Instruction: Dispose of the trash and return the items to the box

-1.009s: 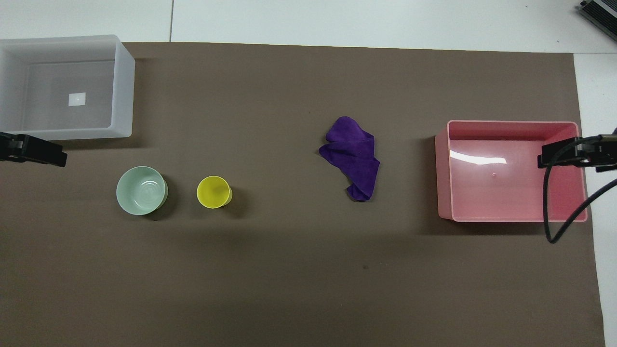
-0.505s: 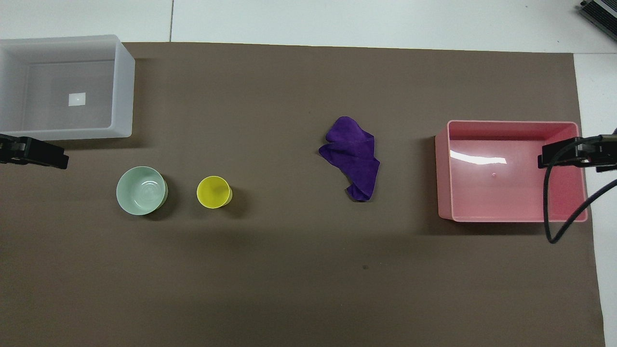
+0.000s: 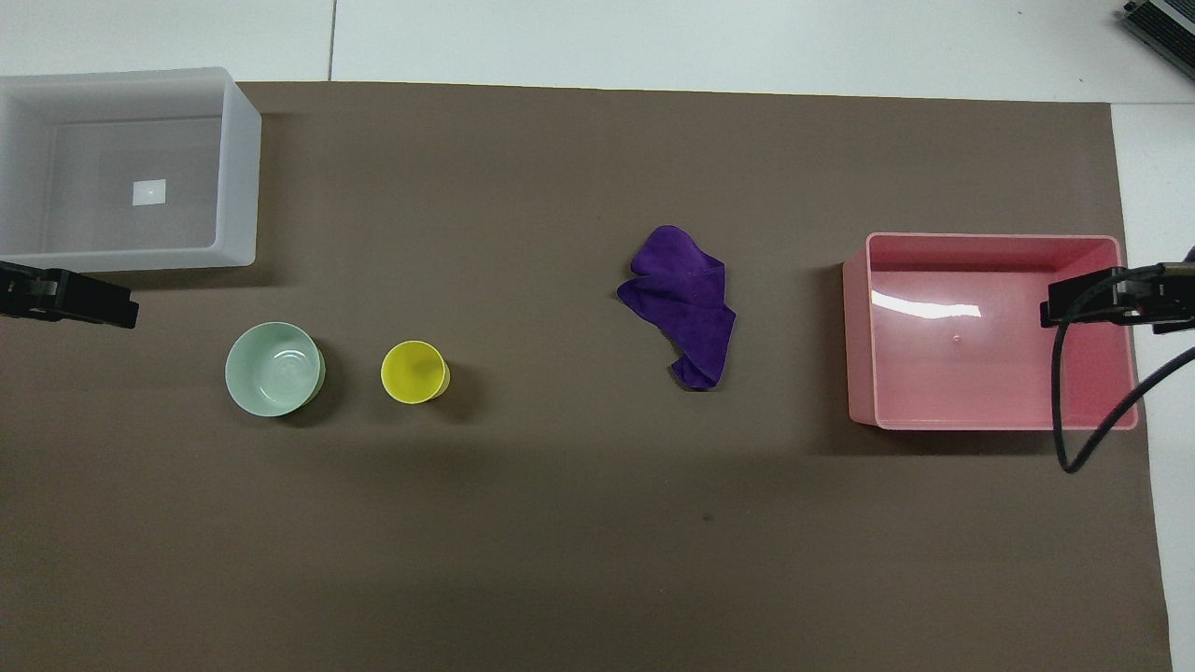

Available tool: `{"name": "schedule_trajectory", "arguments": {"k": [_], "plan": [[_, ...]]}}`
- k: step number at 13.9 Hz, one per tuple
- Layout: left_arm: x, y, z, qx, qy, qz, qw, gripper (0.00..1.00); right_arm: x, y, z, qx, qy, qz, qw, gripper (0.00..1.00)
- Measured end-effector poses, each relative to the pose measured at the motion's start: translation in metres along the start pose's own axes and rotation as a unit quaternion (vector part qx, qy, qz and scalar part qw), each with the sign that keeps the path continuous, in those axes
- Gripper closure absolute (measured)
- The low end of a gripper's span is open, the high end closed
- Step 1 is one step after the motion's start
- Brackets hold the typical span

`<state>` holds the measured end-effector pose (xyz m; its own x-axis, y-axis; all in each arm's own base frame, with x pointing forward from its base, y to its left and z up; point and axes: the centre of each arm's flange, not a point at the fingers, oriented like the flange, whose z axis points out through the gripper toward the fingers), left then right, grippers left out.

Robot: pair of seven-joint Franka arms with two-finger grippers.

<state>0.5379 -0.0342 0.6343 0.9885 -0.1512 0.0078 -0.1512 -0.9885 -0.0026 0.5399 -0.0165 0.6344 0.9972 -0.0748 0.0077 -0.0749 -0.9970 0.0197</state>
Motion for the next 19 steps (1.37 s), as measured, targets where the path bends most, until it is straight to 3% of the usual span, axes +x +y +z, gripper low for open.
{"name": "schedule_trajectory", "arguments": {"k": [8,19], "plan": [[0.000,-0.012,0.079,0.004,0.030,-0.011,0.999,0.00,0.000,0.000,0.000,0.000,0.000,0.000,1.000,0.00],[-0.017,-0.011,0.256,0.005,0.054,-0.012,0.998,0.00,0.000,-0.003,0.003,0.000,-0.003,-0.003,1.000,0.00]]}}
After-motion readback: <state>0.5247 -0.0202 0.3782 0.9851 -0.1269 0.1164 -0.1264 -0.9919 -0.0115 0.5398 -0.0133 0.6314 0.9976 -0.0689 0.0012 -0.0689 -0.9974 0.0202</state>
